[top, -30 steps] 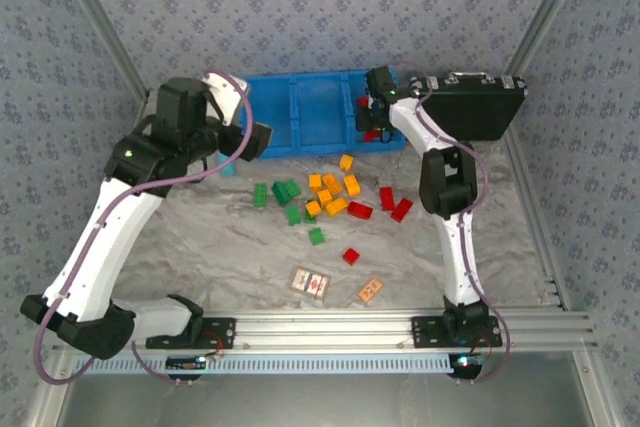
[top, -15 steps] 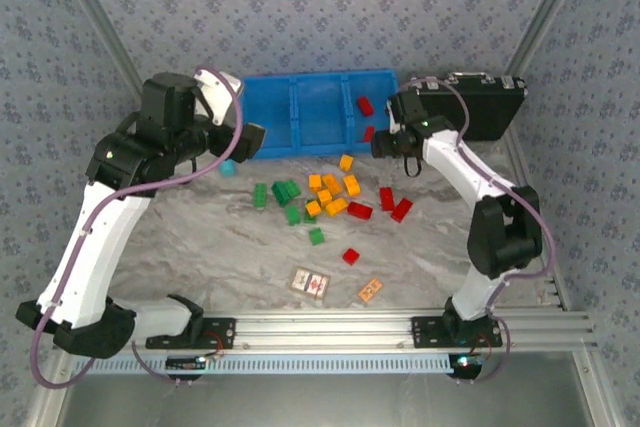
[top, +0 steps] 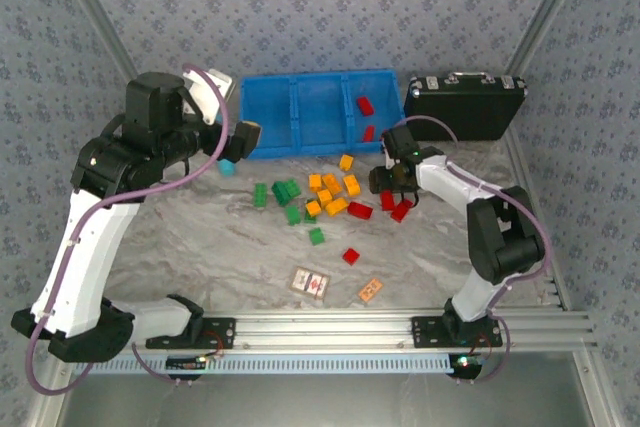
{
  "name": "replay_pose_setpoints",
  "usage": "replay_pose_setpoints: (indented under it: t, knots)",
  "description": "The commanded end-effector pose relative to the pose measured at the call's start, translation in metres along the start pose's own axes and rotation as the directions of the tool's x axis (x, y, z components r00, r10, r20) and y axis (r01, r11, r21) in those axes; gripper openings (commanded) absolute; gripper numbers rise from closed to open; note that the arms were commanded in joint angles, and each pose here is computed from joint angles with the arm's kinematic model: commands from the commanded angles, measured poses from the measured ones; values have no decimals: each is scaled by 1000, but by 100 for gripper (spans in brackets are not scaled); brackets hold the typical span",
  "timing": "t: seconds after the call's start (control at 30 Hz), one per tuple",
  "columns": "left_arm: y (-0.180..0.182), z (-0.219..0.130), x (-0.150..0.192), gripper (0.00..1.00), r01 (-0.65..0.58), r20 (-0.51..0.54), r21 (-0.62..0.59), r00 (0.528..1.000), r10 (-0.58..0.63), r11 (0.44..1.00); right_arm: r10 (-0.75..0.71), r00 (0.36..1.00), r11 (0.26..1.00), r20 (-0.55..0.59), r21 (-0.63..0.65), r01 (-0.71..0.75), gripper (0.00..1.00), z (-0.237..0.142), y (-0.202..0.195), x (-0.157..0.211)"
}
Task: Sort the legos into containers by color
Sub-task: Pick up the lego from the center of the table.
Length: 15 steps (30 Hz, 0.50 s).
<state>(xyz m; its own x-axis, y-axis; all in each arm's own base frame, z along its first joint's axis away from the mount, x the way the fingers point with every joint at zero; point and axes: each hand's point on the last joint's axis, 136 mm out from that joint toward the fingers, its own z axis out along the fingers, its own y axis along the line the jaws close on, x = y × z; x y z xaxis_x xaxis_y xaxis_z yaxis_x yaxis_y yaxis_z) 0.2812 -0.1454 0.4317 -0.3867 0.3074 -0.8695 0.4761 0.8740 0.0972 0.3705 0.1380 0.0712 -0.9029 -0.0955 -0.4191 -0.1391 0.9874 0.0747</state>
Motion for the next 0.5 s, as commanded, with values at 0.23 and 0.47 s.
replay_pose_setpoints:
  t: [0.23, 0.47]
  knots:
    - [6, -23, -13, 100, 14, 43, -29, 999, -13, 999, 7, 995, 1000, -95, 23, -5, 60, 40, 1, 17]
    - [7, -19, -12, 100, 1, 35, -36, 999, 0, 999, 7, 991, 999, -131, 55, 0, 41, 50, -4, 22]
